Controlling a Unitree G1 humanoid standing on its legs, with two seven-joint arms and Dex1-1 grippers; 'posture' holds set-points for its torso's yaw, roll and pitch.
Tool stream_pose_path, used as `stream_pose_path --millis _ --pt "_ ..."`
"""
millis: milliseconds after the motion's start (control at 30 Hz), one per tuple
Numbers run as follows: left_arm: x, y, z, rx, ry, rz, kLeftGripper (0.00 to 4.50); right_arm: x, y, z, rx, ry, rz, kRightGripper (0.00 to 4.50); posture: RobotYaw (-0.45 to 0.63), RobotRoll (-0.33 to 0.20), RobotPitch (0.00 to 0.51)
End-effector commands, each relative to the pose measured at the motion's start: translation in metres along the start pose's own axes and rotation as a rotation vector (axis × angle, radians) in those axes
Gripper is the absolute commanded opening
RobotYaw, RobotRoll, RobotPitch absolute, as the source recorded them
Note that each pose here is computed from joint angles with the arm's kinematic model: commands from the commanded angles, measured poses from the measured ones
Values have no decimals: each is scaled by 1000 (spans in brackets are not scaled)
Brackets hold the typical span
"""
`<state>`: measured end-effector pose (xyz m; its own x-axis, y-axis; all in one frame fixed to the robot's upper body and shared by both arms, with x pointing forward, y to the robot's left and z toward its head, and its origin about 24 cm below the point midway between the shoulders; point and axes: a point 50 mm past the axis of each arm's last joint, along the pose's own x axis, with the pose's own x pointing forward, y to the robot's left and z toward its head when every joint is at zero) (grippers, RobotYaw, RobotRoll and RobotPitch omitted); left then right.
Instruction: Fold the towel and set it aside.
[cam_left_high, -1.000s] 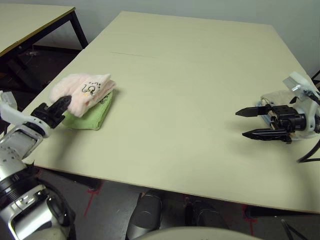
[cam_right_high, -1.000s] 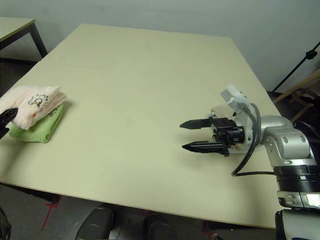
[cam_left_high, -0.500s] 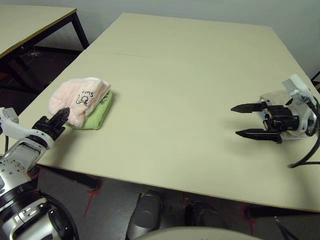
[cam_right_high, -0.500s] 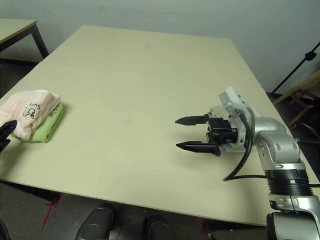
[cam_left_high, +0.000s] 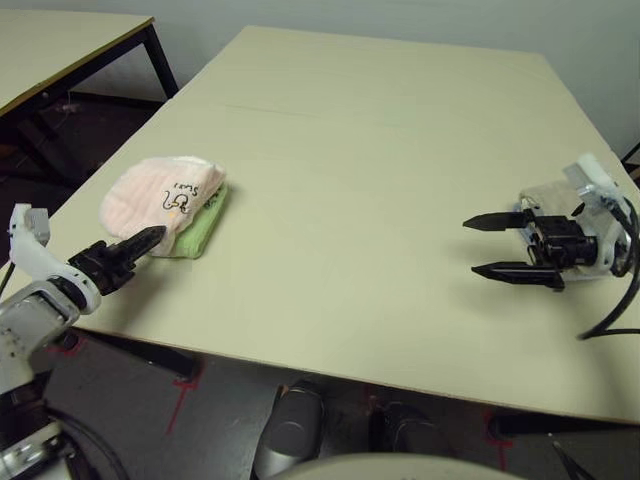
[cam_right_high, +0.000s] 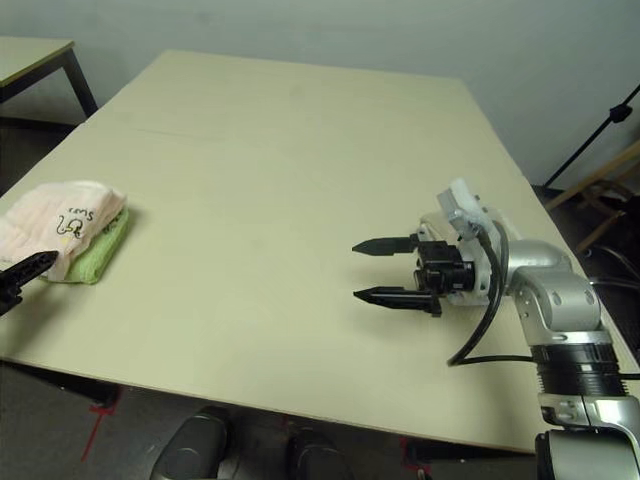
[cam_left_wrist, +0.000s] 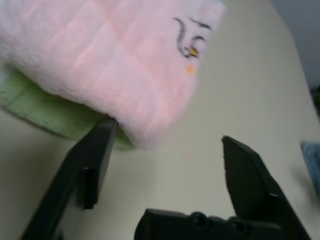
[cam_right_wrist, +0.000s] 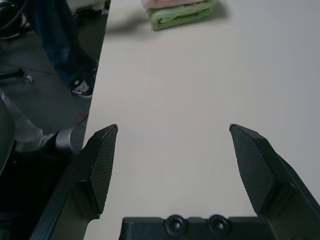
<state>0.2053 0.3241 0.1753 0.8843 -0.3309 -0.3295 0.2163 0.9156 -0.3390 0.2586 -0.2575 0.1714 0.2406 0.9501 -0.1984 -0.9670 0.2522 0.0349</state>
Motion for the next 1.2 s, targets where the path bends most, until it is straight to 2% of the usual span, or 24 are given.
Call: stream_pose_path --millis 33,100,200,300,400,500,633,767,1000,1200 --pt "-3 -23 13 70 0 -132 4466 -4 2 8 22 -123 -116 4500 204 0 94" --pt "-2 -31 23 95 -51 -175 4466 -7 2 10 29 -198 -234 4500 205 0 92" --pt "7 -32 28 115 -167 -168 4466 -9 2 7 1 -294 -421 4500 191 0 90" --pt "20 -19 18 154 -291 -60 4466 -5 5 -2 -5 -387 -620 4500 174 0 85" --pt "30 -5 7 208 -473 56 4466 -2 8 -17 6 -498 -840 4500 150 0 81" --pt "39 10 -3 238 -576 224 4466 6 13 -31 -31 -514 -1021 4500 127 0 80" --pt "49 21 -16 242 -604 285 4466 7 15 -37 -54 -532 -1204 4500 103 0 75" --pt "54 33 -25 281 -627 353 4466 12 13 -44 -44 -514 -1293 4500 77 0 67" --pt "54 47 -31 292 -635 412 4466 27 11 -46 -14 -513 -1304 4500 70 0 82" --pt "44 59 -45 317 -623 494 4466 31 13 -50 6 -508 -1301 4500 72 0 90"
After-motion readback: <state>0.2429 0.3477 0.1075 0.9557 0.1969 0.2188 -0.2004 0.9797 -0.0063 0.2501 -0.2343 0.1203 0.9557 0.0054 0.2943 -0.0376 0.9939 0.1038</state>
